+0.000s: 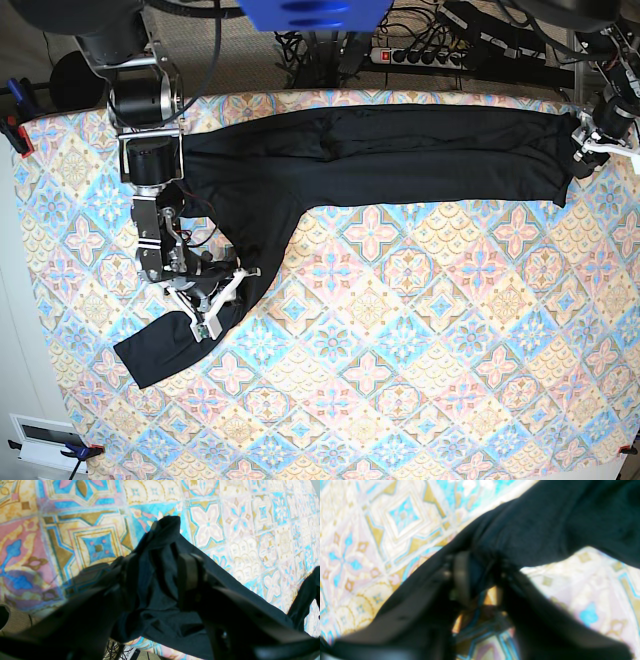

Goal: Layout the t-shirt on the table in an organized manner, then fold the t-shirt properly

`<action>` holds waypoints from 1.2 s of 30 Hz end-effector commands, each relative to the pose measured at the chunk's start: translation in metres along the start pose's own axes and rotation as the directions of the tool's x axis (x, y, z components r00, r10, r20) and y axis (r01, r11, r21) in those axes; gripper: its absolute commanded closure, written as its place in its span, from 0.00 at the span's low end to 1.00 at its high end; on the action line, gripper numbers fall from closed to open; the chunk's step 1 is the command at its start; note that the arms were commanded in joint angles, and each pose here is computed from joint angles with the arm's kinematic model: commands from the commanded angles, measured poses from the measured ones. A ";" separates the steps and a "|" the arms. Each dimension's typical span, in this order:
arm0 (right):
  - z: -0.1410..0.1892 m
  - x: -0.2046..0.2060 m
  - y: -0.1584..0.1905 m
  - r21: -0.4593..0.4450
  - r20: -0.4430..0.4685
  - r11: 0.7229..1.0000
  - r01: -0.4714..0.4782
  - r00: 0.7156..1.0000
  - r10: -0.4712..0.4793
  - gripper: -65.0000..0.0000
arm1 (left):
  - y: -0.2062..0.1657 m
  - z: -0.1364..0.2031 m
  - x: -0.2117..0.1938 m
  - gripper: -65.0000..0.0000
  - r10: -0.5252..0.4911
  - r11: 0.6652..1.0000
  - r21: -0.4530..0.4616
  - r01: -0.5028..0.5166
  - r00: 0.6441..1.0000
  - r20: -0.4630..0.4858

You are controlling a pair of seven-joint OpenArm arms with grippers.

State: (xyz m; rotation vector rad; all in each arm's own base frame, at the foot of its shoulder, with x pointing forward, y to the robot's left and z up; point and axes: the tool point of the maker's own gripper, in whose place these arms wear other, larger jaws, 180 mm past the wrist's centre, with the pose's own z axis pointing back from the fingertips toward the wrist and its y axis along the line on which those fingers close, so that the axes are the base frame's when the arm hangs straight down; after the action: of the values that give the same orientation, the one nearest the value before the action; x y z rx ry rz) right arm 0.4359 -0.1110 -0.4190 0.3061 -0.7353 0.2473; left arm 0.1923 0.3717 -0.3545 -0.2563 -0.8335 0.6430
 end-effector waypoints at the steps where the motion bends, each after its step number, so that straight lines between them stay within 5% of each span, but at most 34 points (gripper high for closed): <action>1: 0.004 0.030 0.010 0.020 0.071 0.999 -0.025 0.997 0.023 0.99 | -0.003 0.004 0.016 0.62 -0.025 1.000 -0.009 0.025 0.999 0.042; 4: 0.018 0.063 0.026 0.026 0.163 0.995 -0.091 0.983 0.086 0.98 | -0.003 0.004 0.016 0.62 -0.024 1.000 -0.009 0.024 0.999 0.042; 12: 0.050 0.027 0.093 0.104 0.178 0.965 -0.241 0.959 0.221 1.00 | -0.004 0.004 0.017 0.62 -0.023 1.000 -0.011 0.023 0.999 0.045; 25: 0.133 -0.030 0.208 0.357 0.287 0.905 -0.232 0.949 0.130 1.00 | -0.003 0.004 0.015 0.62 -0.025 1.000 -0.008 0.026 0.999 0.036; 32: 0.161 -0.075 0.261 0.475 0.239 0.851 -0.225 0.963 0.121 1.00 | -0.018 -0.007 0.000 0.62 -0.047 0.998 -0.045 0.046 0.999 -0.012; 36: 0.160 -0.080 0.260 0.466 0.225 0.852 -0.240 0.963 0.149 1.00 | -0.024 -0.011 -0.005 0.62 -0.057 0.997 -0.060 0.055 0.998 -0.030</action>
State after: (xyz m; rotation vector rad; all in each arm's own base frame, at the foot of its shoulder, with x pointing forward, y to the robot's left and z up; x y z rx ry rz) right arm 0.1931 0.0621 -0.3237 0.7289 -0.8450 0.6085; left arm 0.2010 0.3432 -0.3684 -0.3082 -0.7833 0.5828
